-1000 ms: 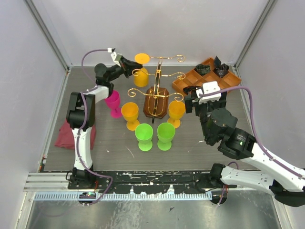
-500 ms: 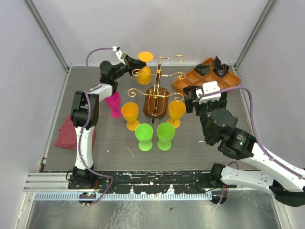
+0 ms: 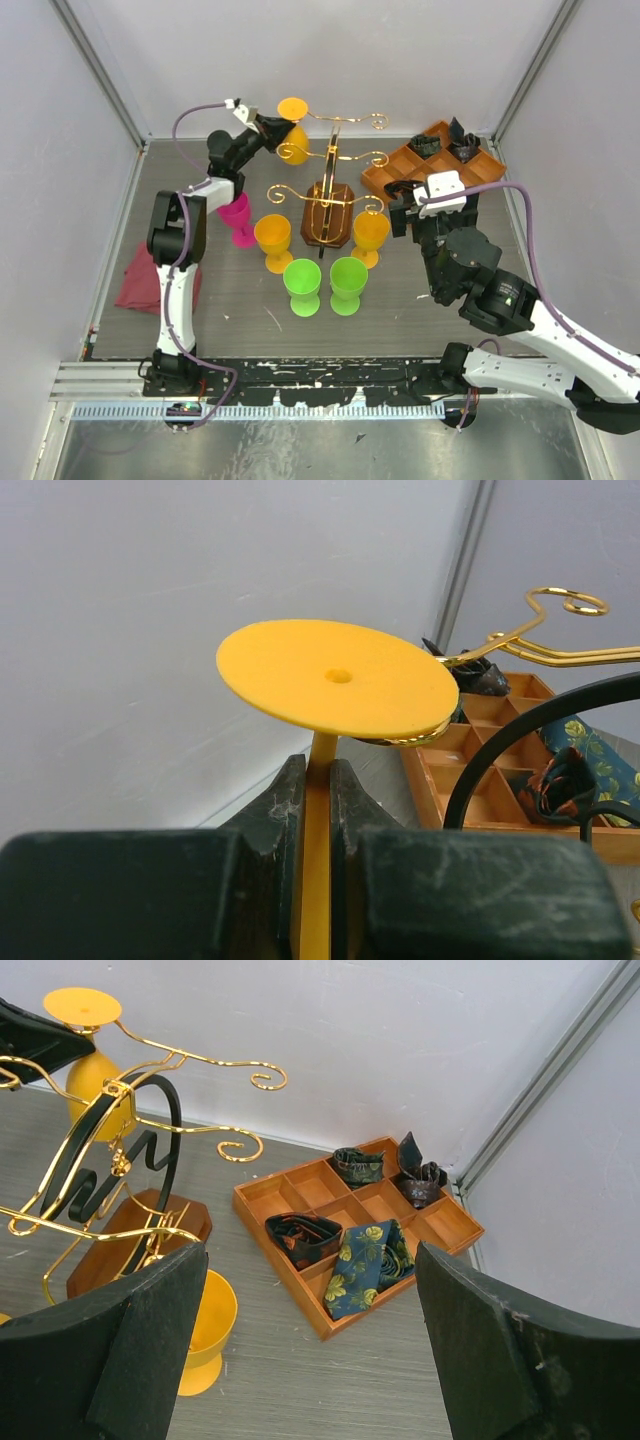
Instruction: Place the wine glass upside down on the wine glass rack
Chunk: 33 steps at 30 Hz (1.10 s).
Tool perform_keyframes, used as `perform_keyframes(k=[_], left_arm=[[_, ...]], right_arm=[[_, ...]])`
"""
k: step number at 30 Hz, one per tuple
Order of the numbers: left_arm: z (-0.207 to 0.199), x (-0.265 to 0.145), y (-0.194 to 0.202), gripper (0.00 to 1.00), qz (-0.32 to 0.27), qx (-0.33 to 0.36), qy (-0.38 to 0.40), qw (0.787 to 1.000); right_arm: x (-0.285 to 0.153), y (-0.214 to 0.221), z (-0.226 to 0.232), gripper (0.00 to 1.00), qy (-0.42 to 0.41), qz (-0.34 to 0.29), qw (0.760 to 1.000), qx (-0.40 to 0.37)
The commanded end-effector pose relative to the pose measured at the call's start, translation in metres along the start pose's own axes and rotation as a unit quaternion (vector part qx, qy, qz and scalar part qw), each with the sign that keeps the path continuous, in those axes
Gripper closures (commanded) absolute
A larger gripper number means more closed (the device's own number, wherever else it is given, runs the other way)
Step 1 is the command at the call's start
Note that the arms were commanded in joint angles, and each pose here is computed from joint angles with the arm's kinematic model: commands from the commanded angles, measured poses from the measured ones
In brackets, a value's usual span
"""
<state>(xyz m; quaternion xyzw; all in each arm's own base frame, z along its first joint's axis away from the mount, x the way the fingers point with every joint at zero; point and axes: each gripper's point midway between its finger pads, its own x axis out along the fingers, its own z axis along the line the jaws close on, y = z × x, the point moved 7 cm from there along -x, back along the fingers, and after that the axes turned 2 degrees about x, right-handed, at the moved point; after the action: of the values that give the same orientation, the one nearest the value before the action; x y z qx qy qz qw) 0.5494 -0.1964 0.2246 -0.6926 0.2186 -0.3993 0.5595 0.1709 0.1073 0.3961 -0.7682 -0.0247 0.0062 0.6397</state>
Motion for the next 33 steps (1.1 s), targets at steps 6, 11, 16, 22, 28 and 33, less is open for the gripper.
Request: perform_keyframes(k=[6, 11, 16, 22, 28, 33], left_arm=[[0.001, -0.022, -0.025, 1.00, -0.039, 0.051, -0.024, 0.998], [-0.008, -0.025, -0.032, 1.00, -0.045, 0.057, -0.006, 0.997], [-0.014, -0.023, -0.025, 1.00, -0.037, 0.051, 0.013, 0.998], [-0.028, -0.016, -0.017, 1.00, -0.033, 0.052, 0.036, 0.997], [-0.035, -0.013, -0.014, 1.00, -0.034, 0.050, 0.043, 0.997], [-0.036, -0.009, -0.010, 0.96, -0.033, 0.046, 0.041, 0.998]], right_arm=[[-0.003, -0.010, -0.007, 0.10, 0.009, -0.011, 1.000, 0.021], [-0.004, -0.009, -0.008, 0.10, 0.010, -0.011, 1.000, 0.023], [-0.004, -0.009, -0.009, 0.10, 0.011, -0.011, 1.000, 0.024], [-0.004, -0.008, -0.009, 0.10, 0.016, -0.009, 1.000, 0.022], [-0.005, -0.008, -0.011, 0.10, 0.018, -0.010, 0.999, 0.024], [-0.005, -0.007, -0.011, 0.10, 0.020, -0.009, 0.999, 0.023]])
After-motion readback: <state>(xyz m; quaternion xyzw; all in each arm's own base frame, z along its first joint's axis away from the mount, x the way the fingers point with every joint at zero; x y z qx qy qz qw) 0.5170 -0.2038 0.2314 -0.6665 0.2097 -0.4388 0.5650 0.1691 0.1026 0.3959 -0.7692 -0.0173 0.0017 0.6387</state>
